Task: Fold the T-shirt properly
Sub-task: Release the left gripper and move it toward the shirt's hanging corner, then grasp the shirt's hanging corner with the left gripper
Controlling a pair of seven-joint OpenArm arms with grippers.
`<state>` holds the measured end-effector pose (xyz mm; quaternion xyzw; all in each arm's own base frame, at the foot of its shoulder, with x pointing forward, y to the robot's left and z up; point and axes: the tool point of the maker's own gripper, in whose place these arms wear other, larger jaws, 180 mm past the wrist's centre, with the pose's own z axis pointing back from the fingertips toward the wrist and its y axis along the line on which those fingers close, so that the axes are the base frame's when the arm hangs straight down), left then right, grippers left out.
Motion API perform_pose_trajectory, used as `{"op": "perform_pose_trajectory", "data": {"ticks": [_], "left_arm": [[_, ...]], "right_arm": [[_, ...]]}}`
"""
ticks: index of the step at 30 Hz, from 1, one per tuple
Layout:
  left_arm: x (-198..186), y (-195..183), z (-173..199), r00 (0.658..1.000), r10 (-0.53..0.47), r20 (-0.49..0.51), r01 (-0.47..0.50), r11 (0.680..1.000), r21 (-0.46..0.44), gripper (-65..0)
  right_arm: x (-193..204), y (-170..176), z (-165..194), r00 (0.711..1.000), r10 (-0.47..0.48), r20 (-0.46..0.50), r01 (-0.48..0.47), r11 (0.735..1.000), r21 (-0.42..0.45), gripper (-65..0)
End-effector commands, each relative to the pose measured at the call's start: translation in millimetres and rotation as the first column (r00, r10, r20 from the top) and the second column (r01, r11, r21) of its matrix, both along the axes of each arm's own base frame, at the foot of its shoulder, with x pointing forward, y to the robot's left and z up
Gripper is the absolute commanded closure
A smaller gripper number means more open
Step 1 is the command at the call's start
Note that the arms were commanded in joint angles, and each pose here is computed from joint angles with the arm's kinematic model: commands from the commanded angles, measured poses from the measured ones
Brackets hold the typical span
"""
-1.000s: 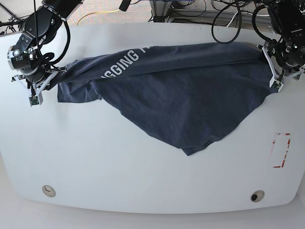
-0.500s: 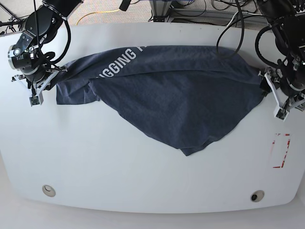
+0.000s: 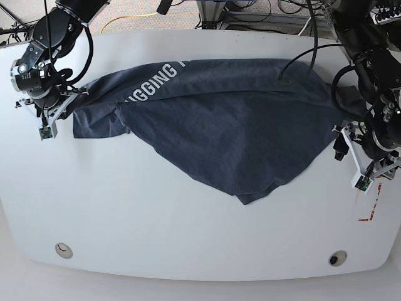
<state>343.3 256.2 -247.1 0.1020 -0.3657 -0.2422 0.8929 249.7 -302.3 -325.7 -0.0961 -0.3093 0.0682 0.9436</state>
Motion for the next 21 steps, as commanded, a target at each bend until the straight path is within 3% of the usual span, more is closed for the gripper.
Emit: {"op": "perform_pose_trajectory", "data": {"ticks": [1,11,14,21], "left_arm": [[20.5,-15.9,1.1,0.998,-0.042,0.042,0.045,0.997,-0.069,-46.4],[87.8,-25.1,-47.8,1.0,-0.012,-0.022,0.006,0.963,-0.27,-45.8],[101.6,-29.6,-59.9,0.999,-0.009,-0.041,-0.005,0.94,-0.341,-45.8],[115.7,-67.0,-89.2,0.992,-0.089,-0.094,0.036,0.888,-0.458,-45.8]], "right_arm": [[7.3,-4.9,13.5,0.999,0.003,0.045,-0.002,1.0,-0.024,0.0],[13.3,-0.8,15.5,0.998,-0.004,0.063,0.005,1.0,-0.01,0.0],[15.4,2.5,15.7,0.998,0.003,0.068,-0.003,1.0,-0.004,0.0],[20.0,1.8,19.9,0.996,-0.004,0.085,0.004,1.0,-0.002,0.0]]}}
